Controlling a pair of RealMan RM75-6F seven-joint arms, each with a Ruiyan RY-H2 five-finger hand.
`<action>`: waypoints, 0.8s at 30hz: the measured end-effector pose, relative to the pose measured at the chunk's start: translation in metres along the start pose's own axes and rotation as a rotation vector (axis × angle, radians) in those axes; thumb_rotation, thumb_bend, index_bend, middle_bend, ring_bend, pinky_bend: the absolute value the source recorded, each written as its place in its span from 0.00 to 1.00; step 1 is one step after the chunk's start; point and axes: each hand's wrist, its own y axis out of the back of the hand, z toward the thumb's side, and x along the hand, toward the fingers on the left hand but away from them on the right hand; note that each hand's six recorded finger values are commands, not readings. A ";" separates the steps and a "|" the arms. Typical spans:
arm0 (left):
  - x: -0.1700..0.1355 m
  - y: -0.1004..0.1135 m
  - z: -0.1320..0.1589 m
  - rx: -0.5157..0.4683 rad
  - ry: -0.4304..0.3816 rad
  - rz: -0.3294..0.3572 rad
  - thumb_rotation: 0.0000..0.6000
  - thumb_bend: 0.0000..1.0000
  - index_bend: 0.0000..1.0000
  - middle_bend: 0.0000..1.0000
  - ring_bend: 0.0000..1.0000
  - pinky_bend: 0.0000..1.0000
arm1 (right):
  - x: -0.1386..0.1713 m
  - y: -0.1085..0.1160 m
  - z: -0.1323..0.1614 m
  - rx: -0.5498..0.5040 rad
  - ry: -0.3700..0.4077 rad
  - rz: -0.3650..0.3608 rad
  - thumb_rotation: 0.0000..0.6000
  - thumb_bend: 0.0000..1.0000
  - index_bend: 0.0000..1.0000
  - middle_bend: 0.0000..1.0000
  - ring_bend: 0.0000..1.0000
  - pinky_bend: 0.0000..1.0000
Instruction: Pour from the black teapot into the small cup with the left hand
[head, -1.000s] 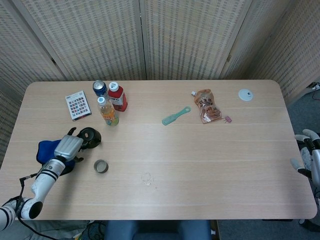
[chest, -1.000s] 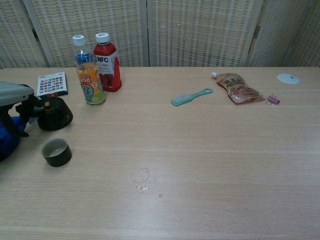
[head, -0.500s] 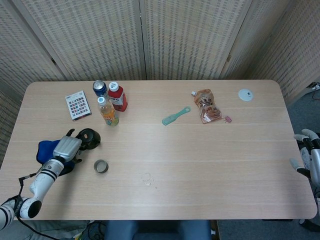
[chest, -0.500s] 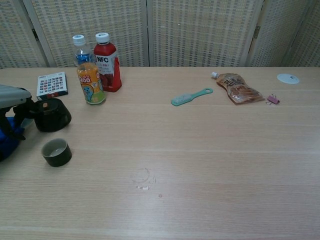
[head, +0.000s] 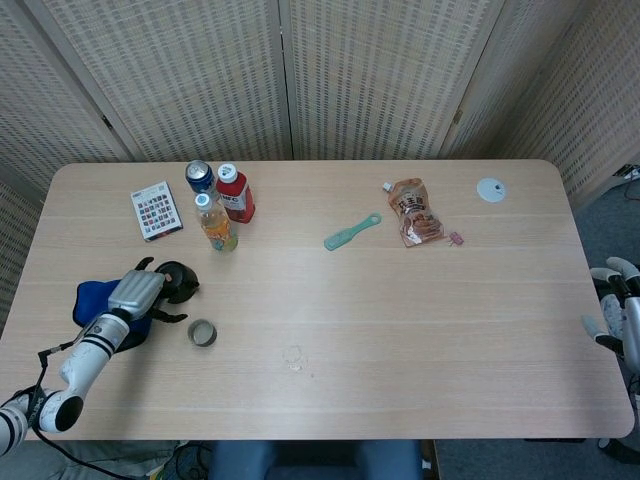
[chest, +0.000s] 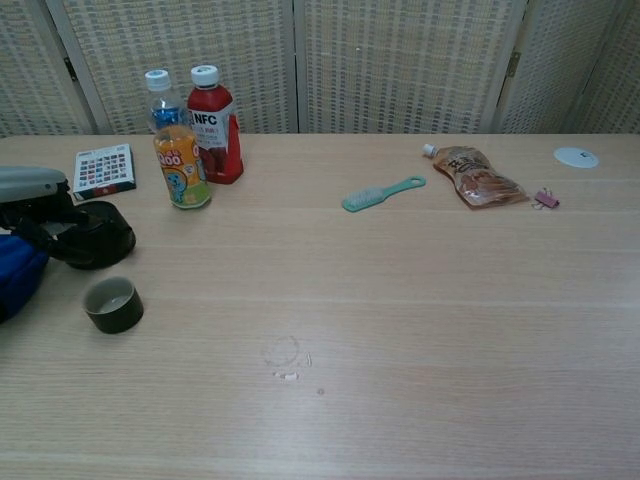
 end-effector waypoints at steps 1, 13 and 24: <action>0.000 0.001 0.000 -0.013 -0.003 0.005 0.38 0.11 0.95 0.96 0.81 0.00 | 0.000 0.000 0.000 0.000 -0.001 -0.001 1.00 0.16 0.32 0.23 0.20 0.18; 0.009 0.019 -0.002 -0.168 -0.012 0.099 0.24 0.09 1.00 1.00 0.90 0.00 | -0.001 0.001 -0.003 -0.009 -0.004 -0.009 1.00 0.16 0.32 0.23 0.20 0.18; -0.001 0.043 -0.010 -0.218 0.018 0.214 0.23 0.13 1.00 1.00 0.97 0.03 | 0.000 0.000 -0.003 -0.019 0.001 -0.012 1.00 0.16 0.32 0.23 0.20 0.17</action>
